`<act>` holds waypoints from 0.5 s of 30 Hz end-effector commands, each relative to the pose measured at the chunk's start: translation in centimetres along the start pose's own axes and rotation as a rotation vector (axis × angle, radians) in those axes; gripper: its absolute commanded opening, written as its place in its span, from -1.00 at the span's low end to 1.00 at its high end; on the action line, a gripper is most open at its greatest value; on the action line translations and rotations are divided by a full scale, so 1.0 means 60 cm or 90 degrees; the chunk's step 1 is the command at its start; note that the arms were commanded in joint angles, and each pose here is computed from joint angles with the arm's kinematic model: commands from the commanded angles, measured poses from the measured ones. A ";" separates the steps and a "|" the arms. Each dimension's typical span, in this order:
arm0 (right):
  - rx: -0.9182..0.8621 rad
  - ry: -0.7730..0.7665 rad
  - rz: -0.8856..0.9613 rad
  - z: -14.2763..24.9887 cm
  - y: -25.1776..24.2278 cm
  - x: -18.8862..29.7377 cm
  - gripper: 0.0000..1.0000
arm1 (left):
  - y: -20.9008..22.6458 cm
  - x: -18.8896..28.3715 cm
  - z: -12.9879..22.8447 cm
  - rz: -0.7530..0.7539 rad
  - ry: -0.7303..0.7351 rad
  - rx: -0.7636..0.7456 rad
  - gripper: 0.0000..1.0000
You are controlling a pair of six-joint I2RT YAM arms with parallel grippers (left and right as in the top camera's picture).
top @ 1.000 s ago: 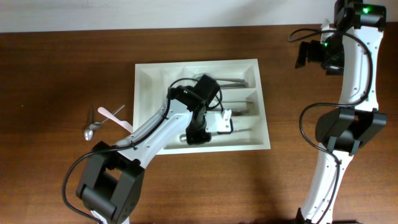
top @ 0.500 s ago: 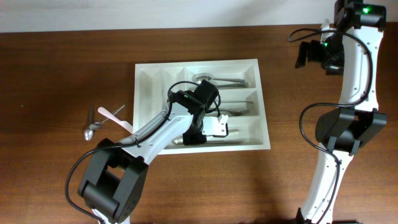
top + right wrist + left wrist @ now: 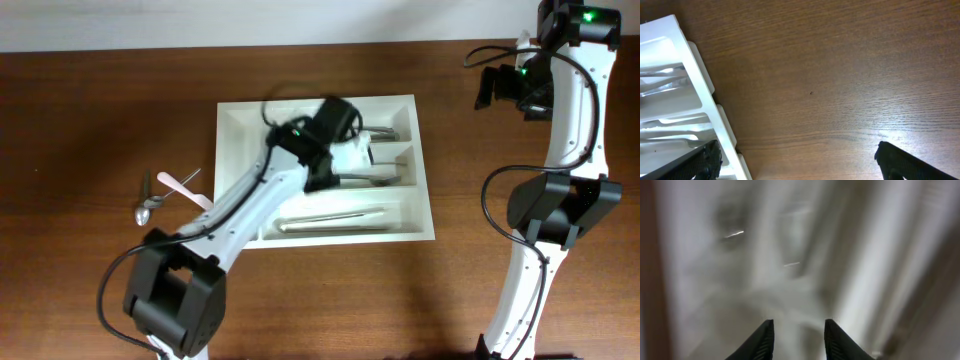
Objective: Pack container
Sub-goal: 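Move the left gripper back left over the pink plastic utensil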
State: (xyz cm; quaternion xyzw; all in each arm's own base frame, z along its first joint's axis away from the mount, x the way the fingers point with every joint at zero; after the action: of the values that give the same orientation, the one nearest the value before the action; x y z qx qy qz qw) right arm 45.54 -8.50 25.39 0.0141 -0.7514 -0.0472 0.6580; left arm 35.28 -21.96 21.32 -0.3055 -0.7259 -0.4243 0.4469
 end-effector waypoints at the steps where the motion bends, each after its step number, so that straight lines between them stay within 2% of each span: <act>1: -0.002 -0.011 0.007 -0.002 0.002 0.007 0.97 | 0.088 0.013 0.030 -0.127 0.037 0.197 -0.19; 4: -0.002 -0.011 0.007 -0.002 0.002 0.007 0.98 | 0.144 0.009 0.079 -0.152 0.048 0.359 -0.12; 5: -0.002 -0.011 0.007 -0.002 0.002 0.007 0.98 | 0.173 0.005 0.115 -0.165 0.060 0.472 0.00; 6: -0.002 -0.011 0.007 -0.002 0.002 0.007 0.98 | 0.187 0.004 0.136 -0.169 0.067 0.531 0.02; 8: -0.002 -0.011 0.007 -0.002 0.002 0.007 0.98 | 0.217 0.002 0.186 -0.162 0.082 0.649 0.04; 9: -0.002 -0.011 0.007 -0.002 0.002 0.007 0.98 | 0.230 0.001 0.212 -0.142 0.083 0.701 0.12; 12: -0.002 -0.011 0.007 -0.002 0.002 0.007 0.98 | 0.253 0.000 0.264 -0.057 0.068 0.782 0.15; 14: -0.002 -0.011 0.007 -0.002 0.002 0.007 0.98 | 0.264 0.002 0.287 0.003 0.040 0.819 0.02; 15: -0.002 -0.011 0.007 -0.002 0.002 0.007 0.98 | 0.266 0.003 0.297 0.038 0.028 0.834 0.02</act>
State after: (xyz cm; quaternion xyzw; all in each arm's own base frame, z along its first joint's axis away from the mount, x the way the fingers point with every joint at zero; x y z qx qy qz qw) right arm 45.55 -8.50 25.40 0.0142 -0.7515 -0.0470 0.6579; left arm 41.35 0.95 22.87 0.0749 -0.8264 -0.0025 0.5581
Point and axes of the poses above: each gripper's point midway between its finger pads, its own x axis back along the fingers, its own y axis along the line the jaws close on, z = x × y, the point moved 10 cm from there along x, back along the fingers, and after that the axes turned 10 degrees about x, right-handed, at the moved point
